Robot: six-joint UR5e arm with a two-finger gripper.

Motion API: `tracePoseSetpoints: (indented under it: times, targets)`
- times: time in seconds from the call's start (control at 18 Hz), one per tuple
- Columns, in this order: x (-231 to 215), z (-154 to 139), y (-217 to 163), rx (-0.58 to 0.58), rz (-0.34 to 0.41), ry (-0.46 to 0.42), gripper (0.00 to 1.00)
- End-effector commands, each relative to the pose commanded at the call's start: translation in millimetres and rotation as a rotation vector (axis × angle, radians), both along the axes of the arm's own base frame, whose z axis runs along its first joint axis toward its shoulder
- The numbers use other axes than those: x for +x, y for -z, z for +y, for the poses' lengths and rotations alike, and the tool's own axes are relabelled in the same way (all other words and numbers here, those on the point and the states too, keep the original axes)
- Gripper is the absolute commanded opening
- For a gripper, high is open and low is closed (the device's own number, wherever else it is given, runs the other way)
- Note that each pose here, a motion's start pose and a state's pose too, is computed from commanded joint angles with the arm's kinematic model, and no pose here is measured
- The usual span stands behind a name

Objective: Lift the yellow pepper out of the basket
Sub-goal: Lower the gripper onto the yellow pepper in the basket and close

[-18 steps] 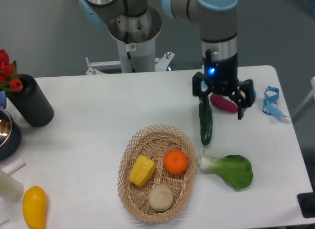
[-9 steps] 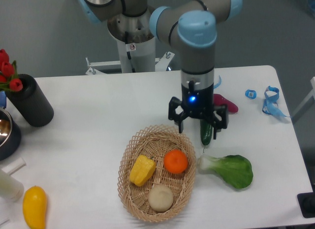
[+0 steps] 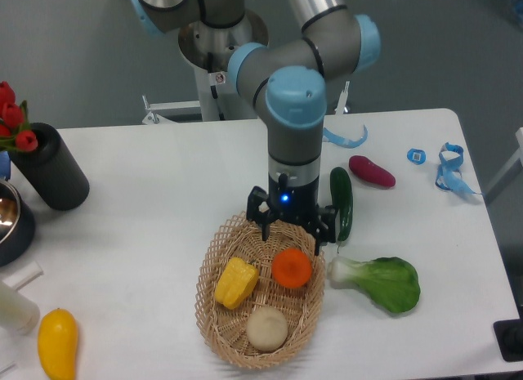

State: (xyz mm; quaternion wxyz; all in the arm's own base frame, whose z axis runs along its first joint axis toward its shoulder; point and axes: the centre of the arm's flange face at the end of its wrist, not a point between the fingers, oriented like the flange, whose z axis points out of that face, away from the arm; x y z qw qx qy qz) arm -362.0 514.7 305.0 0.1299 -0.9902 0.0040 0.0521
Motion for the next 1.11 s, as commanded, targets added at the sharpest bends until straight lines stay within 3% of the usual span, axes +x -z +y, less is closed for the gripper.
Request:
tracePoseSetpoints:
  times: [0.44,1.11]
  targets:
    - [28.1,19.6,47.0,-0.058,-0.056,0.059,1.00]
    - [42.8,28.5,61.9,-0.078,-0.072,0.083,1.00]
